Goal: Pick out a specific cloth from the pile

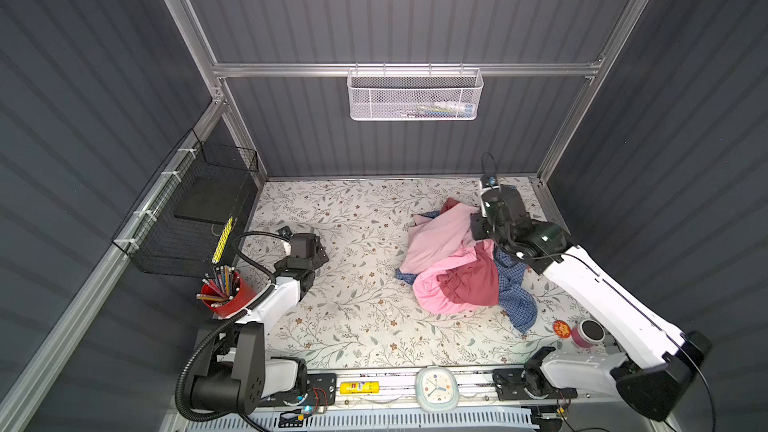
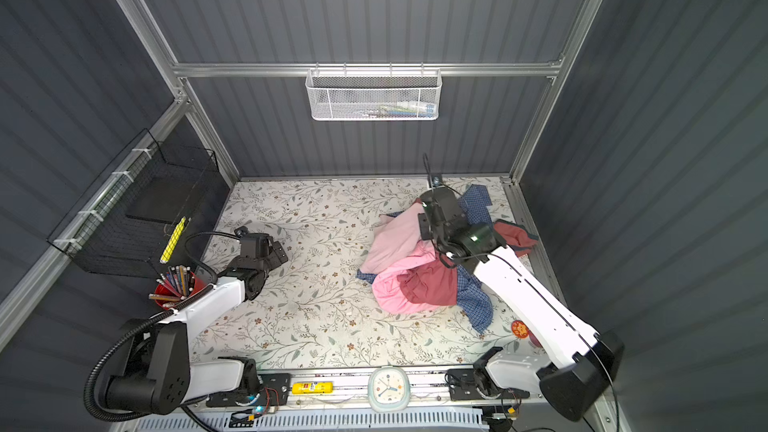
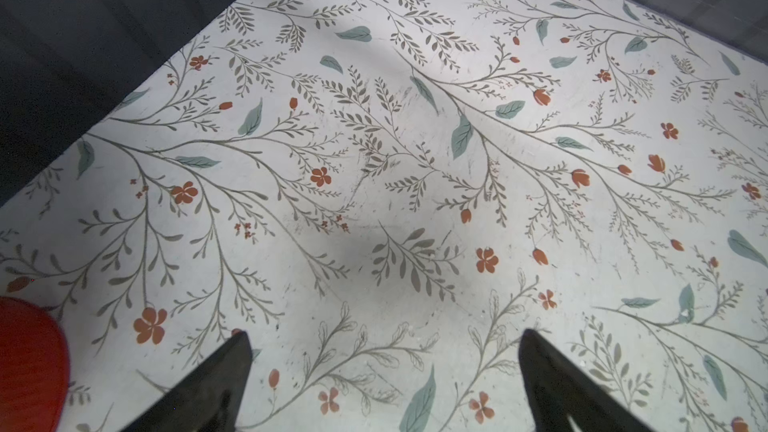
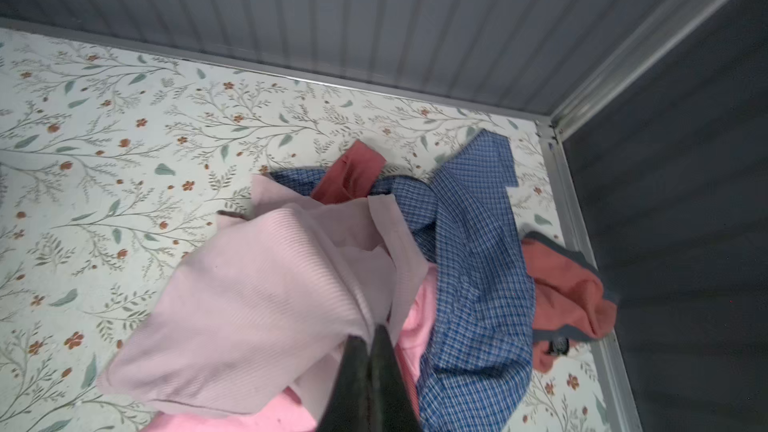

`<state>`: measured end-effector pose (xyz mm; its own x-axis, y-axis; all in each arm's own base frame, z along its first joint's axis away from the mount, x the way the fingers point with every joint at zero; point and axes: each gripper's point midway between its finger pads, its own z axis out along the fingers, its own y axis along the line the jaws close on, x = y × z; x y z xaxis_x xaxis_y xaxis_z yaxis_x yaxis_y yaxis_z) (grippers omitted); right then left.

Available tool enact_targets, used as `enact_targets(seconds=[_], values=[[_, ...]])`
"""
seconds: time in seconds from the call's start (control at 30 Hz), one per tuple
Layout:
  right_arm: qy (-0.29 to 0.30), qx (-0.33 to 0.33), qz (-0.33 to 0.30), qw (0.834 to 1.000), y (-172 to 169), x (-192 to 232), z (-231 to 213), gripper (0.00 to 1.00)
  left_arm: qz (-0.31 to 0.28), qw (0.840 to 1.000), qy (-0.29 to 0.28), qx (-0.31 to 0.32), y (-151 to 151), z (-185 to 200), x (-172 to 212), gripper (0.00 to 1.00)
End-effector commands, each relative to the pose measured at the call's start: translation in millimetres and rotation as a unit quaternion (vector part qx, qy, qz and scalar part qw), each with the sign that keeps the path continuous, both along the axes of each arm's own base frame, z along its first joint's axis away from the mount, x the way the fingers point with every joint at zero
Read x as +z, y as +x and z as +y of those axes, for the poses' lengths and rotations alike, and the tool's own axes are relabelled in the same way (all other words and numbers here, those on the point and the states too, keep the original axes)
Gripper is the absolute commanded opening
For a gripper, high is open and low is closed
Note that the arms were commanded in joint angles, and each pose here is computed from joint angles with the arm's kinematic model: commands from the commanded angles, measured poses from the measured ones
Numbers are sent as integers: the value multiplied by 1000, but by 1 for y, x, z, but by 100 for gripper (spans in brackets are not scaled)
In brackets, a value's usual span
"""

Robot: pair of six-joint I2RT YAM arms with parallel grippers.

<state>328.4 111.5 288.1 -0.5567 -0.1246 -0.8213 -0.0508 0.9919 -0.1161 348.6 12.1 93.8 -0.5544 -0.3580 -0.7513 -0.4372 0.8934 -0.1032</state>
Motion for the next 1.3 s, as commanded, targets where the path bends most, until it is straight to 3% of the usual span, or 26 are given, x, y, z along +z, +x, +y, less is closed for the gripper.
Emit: enact_targets(seconds=[0.0,0.23,0.47,0.77,1.03,1.27], values=[[42,-71,-22,996,-22,2,-39,0,-14,1000,-8,-11,8,-5,9,100],[48,-173,-41,983,-61,-2,-103,0,-27,998,-33,-37,15,-19,13,100],[59,-179,-84,978,-69,27,-112,0,-34,998,-31,-52,17,-25,18,100],[-31,-209,-122,970,-72,72,-126,0,-37,997,-26,-59,14,-26,20,100],[-103,-153,-120,975,-49,82,-88,0,-33,997,-26,-64,15,-29,16,100],[-166,-10,-60,984,-17,41,-9,0,-30,997,-22,-74,16,-32,15,100]])
